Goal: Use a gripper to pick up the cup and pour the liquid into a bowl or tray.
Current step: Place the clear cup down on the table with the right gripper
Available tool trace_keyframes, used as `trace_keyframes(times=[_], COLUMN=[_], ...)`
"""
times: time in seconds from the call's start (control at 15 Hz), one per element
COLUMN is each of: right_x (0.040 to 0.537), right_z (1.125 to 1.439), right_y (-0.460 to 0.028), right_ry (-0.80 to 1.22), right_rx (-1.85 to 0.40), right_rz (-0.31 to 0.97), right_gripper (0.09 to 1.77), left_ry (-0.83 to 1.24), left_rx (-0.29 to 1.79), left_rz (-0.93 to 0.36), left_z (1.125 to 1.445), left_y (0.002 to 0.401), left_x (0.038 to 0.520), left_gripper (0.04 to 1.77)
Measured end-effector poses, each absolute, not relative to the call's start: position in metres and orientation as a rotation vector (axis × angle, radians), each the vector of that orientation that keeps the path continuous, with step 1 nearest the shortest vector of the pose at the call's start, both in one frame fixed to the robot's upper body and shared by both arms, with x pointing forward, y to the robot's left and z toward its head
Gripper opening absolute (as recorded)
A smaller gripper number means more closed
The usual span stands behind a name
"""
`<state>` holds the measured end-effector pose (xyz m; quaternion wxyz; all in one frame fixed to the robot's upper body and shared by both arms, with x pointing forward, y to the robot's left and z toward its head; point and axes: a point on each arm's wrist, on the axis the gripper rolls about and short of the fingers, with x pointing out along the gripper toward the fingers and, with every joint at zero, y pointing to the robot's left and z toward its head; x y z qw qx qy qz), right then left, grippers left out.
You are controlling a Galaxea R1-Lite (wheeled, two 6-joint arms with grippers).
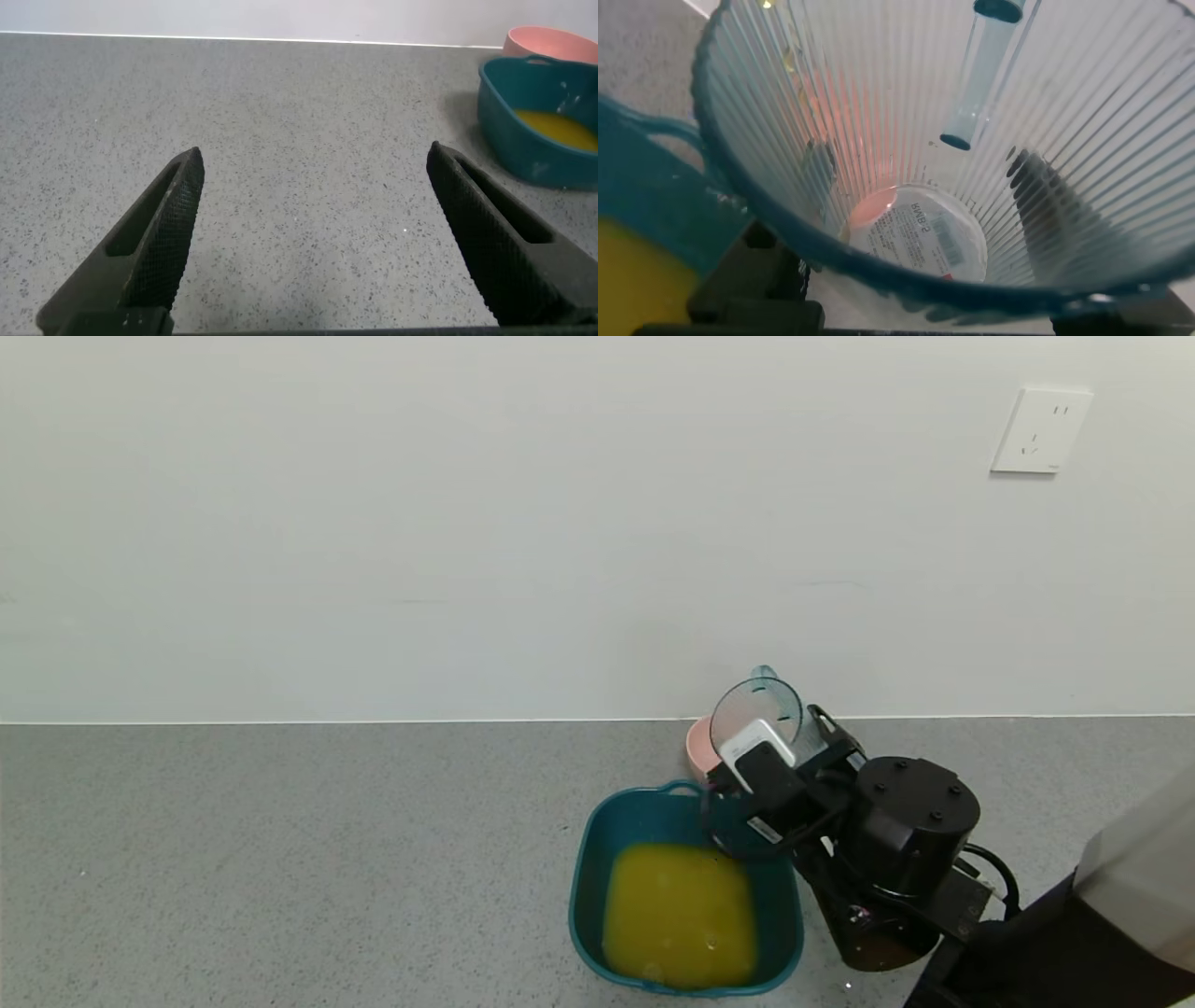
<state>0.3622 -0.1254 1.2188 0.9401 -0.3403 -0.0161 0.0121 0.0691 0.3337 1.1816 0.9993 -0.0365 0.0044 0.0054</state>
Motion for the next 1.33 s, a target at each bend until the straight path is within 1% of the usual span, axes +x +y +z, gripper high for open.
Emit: trace_keyframes(times=[0.4, 0.6, 1.07, 1.33], right_x=[0.357, 0.355, 0.356, 0.361], right_z=[1.226, 1.232, 1.240, 1.242], right_y=[-0.125, -0.129, -0.163, -0.197], right_ry=[-0.032, -0.042, -0.022, -0.005], right_rx=[-0.314, -0.173, -0.034, -0.015], right_rz=[-0.021, -0.027, -0.089, -0.138], right_gripper=[1.36, 1.36, 1.36, 1.36], left_ry=[0.009, 0.009, 0.009, 0.009], left_rx=[-0.073, -0.073, -0.073, -0.073], left_rz=[0.011, 0.011, 0.011, 0.011], left_z=[1.182, 1.182, 1.182, 1.182], left_y=[0.334, 0.334, 0.334, 0.334], left_x=[0.069, 0.069, 0.069, 0.069], left_gripper=[1.72, 1.72, 1.72, 1.72])
